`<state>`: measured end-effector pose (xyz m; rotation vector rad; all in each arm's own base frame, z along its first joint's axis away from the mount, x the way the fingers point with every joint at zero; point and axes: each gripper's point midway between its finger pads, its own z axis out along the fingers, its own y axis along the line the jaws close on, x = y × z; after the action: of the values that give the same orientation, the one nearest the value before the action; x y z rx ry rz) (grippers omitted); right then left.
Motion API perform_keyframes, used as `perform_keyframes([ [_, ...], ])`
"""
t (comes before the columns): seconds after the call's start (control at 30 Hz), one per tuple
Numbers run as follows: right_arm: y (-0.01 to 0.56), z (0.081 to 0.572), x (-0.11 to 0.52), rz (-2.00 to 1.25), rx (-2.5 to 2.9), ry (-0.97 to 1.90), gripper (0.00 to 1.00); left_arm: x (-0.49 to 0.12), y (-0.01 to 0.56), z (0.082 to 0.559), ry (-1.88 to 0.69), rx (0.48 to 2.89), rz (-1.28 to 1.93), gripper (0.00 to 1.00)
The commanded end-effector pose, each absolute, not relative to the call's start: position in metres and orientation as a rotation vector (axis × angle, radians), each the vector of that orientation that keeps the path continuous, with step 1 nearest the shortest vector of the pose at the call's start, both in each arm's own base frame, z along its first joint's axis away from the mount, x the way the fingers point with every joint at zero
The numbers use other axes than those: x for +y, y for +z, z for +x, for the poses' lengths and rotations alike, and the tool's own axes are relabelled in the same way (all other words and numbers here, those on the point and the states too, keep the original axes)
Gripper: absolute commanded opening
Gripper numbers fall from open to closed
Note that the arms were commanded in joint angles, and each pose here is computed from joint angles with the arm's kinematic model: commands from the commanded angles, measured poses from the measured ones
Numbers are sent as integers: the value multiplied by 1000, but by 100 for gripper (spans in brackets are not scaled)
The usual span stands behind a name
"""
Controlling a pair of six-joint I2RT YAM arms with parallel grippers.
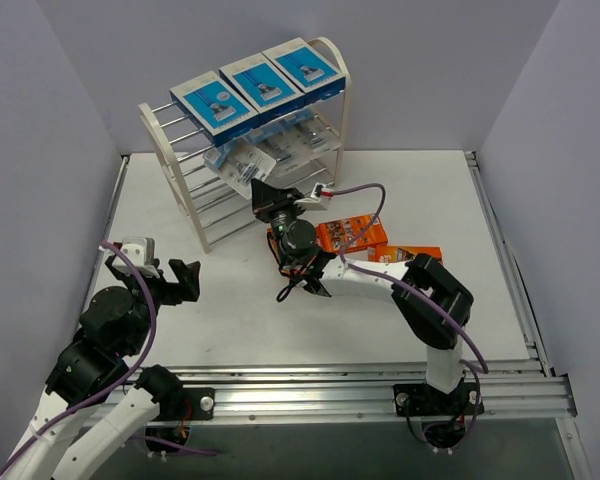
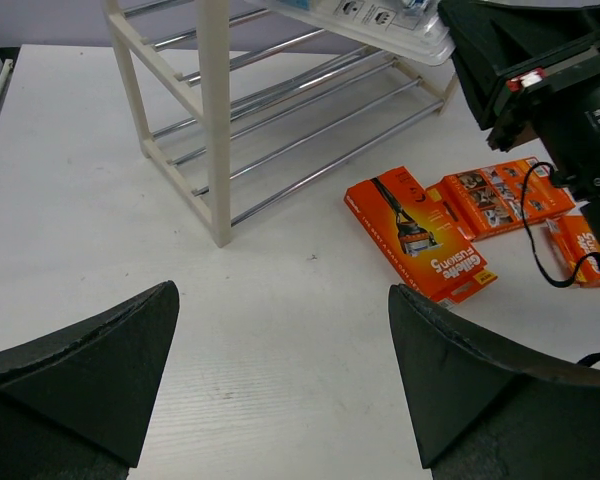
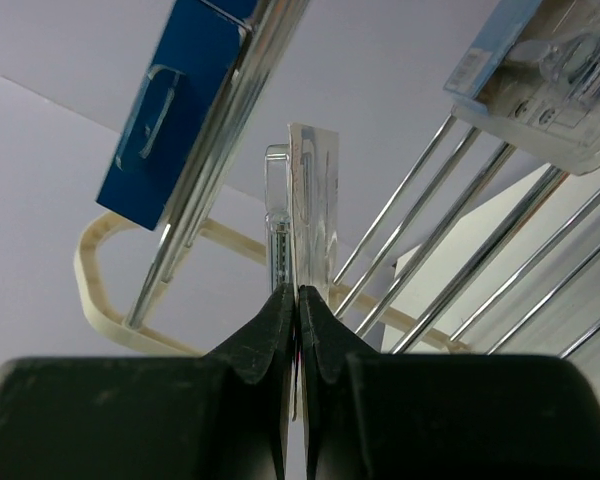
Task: Place and organize the shaving razors onto the shelf
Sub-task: Place the shaving razor onto shelf
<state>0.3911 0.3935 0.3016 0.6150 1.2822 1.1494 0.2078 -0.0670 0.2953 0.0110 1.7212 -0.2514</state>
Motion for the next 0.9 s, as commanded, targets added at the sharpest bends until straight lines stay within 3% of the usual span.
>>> perform_keyframes([
  [0.0,337,394,399,695,1100,1258,0,-67,306,211,-259,1675,-6,95],
  [0.3,327,407,419,771,1021,1275,0,-64,307,209,-252,1669,-20,95],
  [0.87,327,394,394,817,838,1296,0,-71,306,209,-265,1675,2,95],
])
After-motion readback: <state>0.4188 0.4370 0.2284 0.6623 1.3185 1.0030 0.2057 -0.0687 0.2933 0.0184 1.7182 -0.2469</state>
